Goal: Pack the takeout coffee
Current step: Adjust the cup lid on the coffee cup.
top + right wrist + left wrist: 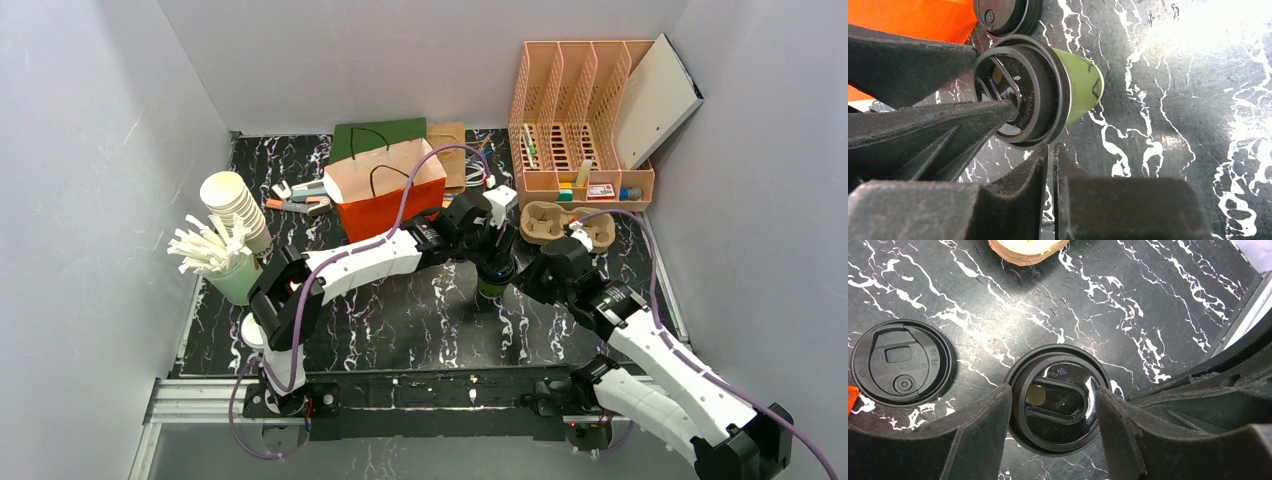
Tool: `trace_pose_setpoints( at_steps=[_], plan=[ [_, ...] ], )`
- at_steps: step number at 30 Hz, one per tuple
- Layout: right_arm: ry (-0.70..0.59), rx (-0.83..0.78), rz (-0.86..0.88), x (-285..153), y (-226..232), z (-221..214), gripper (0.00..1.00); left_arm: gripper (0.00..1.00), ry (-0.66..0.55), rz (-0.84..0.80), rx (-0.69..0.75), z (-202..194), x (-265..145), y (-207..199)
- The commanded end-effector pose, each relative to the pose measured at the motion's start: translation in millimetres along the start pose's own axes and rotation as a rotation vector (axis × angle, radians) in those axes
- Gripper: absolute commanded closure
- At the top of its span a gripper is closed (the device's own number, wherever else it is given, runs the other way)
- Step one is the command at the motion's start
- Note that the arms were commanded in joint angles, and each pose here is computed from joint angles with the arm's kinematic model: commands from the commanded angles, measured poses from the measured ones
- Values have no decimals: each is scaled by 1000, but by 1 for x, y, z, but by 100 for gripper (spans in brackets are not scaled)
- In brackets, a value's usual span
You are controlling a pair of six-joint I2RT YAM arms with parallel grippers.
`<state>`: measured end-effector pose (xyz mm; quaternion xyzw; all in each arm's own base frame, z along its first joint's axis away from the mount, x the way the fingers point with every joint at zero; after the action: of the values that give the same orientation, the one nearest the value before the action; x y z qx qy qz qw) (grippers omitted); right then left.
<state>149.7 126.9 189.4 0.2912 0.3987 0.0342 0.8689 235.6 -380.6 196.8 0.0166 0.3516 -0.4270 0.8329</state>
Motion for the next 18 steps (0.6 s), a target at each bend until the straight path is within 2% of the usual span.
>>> trace_pose_setpoints(
  at_steps=[1, 18],
  plan=[
    [-47, 47, 52, 2, 8, 6, 83, 40, 22, -15, 22, 2, 0, 0],
    [-31, 52, 20, 13, 4, 2, 83, 50, 71, 25, 44, -8, 8, 6]
  ],
)
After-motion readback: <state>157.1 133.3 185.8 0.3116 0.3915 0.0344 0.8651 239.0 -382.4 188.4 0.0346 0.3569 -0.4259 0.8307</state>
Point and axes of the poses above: each gripper's point midway between its finger pads, its own x axis out along the fingers, its own y axis along the line the jaws close on, z = x × y, the point moved 8 cm from there along -x, back along the fingers, and after that the axes turned 1 degree about -x, right-handed, at the moved point
